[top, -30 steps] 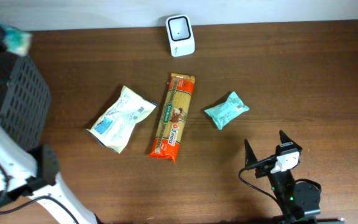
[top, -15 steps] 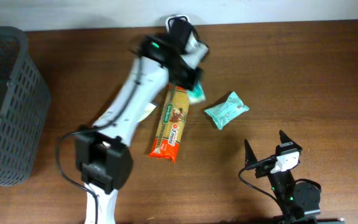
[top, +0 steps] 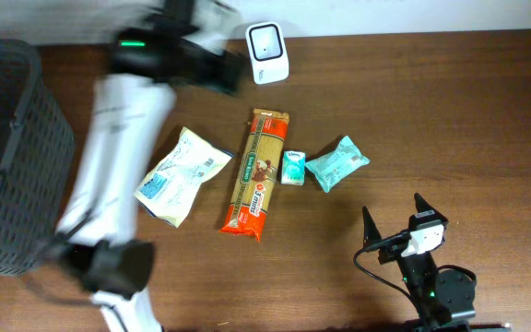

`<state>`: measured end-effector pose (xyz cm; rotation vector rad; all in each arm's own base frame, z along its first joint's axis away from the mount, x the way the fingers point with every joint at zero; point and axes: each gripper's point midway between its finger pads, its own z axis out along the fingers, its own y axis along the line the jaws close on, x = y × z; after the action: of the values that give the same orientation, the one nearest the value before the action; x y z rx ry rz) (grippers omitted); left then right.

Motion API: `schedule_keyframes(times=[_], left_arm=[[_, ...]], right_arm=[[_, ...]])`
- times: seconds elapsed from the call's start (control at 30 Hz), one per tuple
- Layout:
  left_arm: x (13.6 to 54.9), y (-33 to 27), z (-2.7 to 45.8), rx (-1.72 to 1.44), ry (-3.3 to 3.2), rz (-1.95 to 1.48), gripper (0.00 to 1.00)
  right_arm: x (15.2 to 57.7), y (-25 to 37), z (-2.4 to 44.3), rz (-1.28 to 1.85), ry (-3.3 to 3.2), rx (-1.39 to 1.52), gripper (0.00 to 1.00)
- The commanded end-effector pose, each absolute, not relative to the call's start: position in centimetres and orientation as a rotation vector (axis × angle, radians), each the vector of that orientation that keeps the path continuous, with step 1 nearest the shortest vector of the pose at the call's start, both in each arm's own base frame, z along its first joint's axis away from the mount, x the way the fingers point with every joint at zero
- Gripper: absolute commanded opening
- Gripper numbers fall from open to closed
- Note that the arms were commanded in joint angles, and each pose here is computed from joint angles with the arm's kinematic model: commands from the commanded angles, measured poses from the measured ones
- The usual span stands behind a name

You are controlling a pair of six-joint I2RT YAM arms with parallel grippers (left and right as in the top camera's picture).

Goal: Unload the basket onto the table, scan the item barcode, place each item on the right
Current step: 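Carry the Kleenex tissue pack out and set it beside the soap, then reach into the basket and grasp the white squeeze tube with the left gripper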

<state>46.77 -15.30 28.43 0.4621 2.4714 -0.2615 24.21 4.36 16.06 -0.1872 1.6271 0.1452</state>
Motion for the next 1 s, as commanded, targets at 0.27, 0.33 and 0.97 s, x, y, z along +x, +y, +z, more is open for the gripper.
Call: schedule_keyframes(times=[0.27,0.33,0.97], left_arm=[[38.9,24.2,38.4,-0.662,2.196,0.429,0.99],[38.3,26.9,35.1,-0.732,2.248,0.472,0.99],[35.0,35.3,12.5,-0.333,2.814,0.660,0.96]], right_arm=[[24.2,4.2,15.9,0.146,1.630,-0.175,0.99],[24.2,4.2,15.9,0.146,1.630,-0.175,0.99],[24.2,4.2,15.9,0.146,1.630,-0.175,0.99]])
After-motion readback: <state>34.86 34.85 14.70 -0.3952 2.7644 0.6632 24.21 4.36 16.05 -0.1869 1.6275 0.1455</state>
